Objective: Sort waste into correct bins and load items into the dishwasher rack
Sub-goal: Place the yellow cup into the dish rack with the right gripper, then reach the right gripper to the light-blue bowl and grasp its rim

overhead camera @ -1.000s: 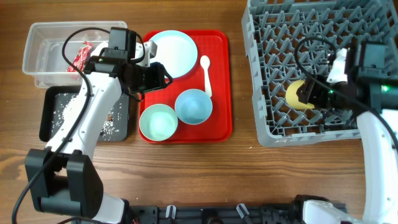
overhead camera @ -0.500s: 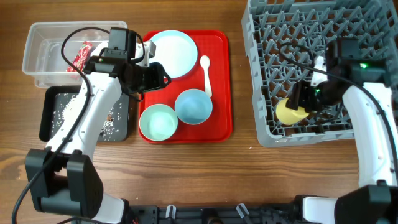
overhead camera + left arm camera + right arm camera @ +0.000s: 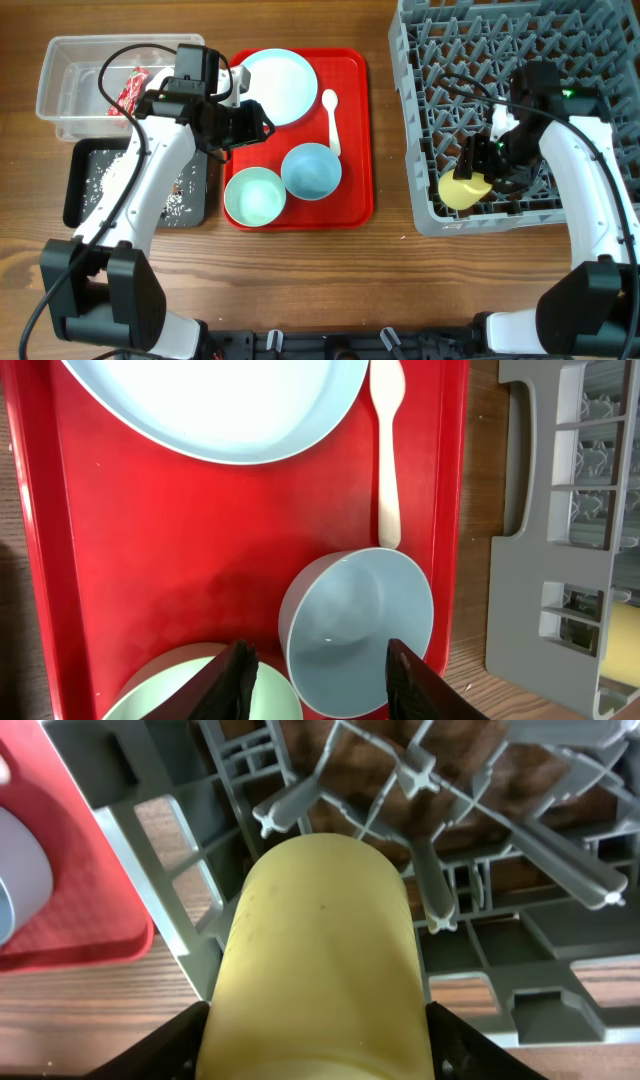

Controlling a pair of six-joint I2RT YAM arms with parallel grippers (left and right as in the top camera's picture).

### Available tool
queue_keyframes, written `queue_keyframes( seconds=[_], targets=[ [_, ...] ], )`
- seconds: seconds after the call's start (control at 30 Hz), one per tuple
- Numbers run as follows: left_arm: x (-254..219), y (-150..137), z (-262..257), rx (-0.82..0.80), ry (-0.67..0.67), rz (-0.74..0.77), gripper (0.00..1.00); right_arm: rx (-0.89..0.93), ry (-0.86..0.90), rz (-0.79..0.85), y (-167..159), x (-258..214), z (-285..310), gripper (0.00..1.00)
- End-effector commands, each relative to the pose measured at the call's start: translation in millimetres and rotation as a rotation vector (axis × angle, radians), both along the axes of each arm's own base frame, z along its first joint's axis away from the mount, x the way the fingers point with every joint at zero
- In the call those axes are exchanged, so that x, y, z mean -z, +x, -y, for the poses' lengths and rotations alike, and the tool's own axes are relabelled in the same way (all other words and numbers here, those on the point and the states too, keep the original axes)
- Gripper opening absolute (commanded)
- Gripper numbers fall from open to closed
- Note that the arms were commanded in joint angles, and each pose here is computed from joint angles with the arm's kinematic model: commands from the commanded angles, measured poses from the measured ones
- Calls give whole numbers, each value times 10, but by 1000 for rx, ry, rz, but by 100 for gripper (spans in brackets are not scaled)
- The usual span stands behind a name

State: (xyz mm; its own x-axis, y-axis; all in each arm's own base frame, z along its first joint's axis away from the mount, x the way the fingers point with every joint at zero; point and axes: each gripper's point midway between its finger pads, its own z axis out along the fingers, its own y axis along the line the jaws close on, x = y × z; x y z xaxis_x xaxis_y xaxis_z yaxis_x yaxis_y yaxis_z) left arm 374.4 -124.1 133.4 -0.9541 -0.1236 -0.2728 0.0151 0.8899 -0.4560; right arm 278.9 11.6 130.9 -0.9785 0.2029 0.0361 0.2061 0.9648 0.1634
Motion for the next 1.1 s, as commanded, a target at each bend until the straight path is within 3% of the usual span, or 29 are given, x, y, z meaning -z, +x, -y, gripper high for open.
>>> queue_keyframes(
  seconds=[0.0, 0.23, 0.37, 0.63, 0.73, 0.8, 1.07],
  targets=[
    [-109, 32, -16, 4, 8, 37, 44, -20, 15, 38, 110, -5, -40, 72],
    [-110, 36, -23, 1, 10, 38, 43, -21, 11, 99, 255, -150, -32, 75],
    [-157, 80, -45, -7, 7, 58, 47, -86, 88, 216, 472, -489, -197, 75],
    [-849, 242, -522, -130, -3, 221, 60, -239, 154, 476, 891, -1086, -1007, 75],
    [-1094, 194, -802, -201, 2, 284, 70, -315, 183, 500, 940, -1037, -1461, 75],
    [-1201, 143, -998, -252, 9, 305, 83, -359, 187, 490, 957, -914, -1742, 75],
    [-1261, 39, -1552, -400, 31, 303, 100, -463, 169, 279, 867, -10, -2311, 69]
  ],
)
